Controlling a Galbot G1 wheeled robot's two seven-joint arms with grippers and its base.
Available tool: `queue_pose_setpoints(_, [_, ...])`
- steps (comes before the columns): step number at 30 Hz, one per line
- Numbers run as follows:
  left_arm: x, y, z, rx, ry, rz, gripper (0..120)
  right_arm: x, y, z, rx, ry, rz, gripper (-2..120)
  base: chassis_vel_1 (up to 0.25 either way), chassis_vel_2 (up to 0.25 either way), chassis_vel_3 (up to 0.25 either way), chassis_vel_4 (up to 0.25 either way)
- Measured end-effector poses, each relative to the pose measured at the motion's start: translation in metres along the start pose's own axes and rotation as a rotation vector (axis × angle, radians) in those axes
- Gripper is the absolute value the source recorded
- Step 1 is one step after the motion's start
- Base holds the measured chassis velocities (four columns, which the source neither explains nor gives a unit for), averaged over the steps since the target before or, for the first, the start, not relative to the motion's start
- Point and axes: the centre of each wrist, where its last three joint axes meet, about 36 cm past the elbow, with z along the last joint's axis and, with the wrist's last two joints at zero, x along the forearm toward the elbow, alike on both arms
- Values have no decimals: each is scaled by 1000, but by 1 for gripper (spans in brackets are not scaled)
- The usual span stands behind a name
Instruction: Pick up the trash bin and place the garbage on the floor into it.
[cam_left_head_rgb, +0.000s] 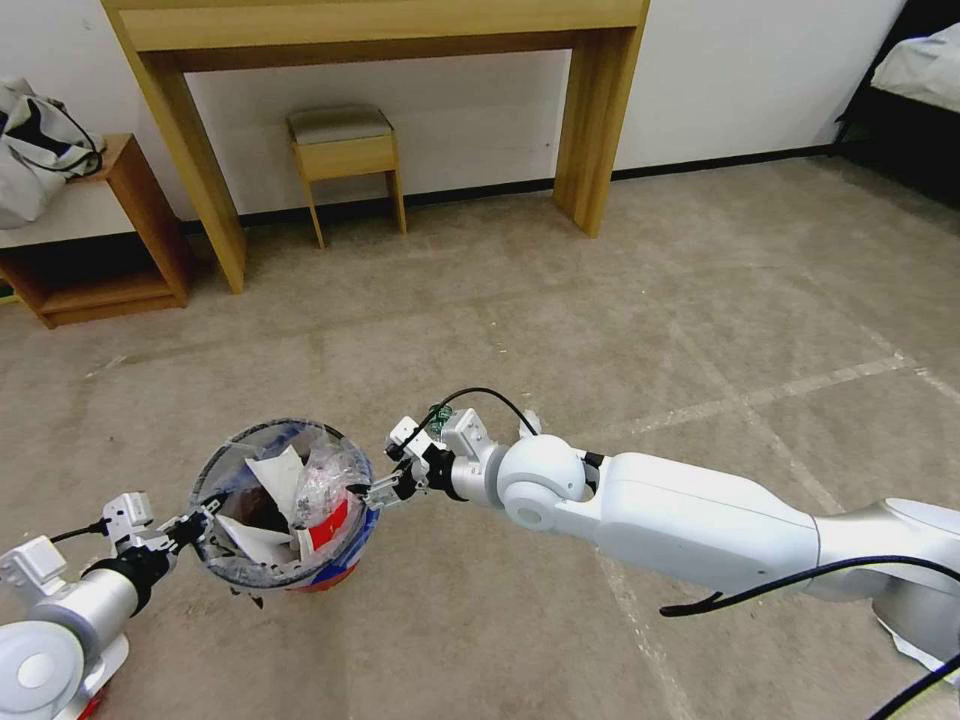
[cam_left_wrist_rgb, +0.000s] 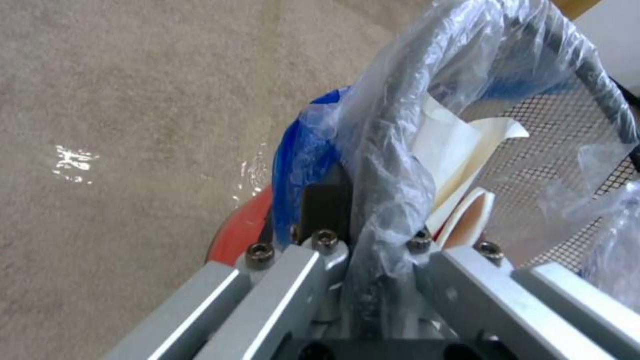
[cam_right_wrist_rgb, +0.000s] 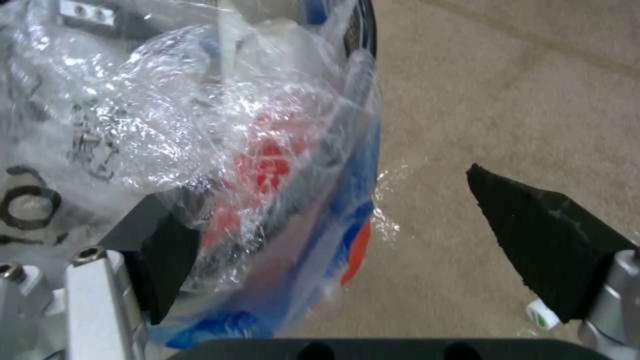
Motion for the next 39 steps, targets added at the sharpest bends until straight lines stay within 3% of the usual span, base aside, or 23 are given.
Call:
queue_pose_setpoints(20, [2, -1, -2, -5, -3, 3, 1, 12, 9, -9, -20, -4, -16, 93, 0, 0, 0, 0])
queue_pose_setpoints(39, [5, -1, -4, -5, -9, 2, 1, 17, 19, -17, -122, 36, -91, 93, 0, 0, 0, 0])
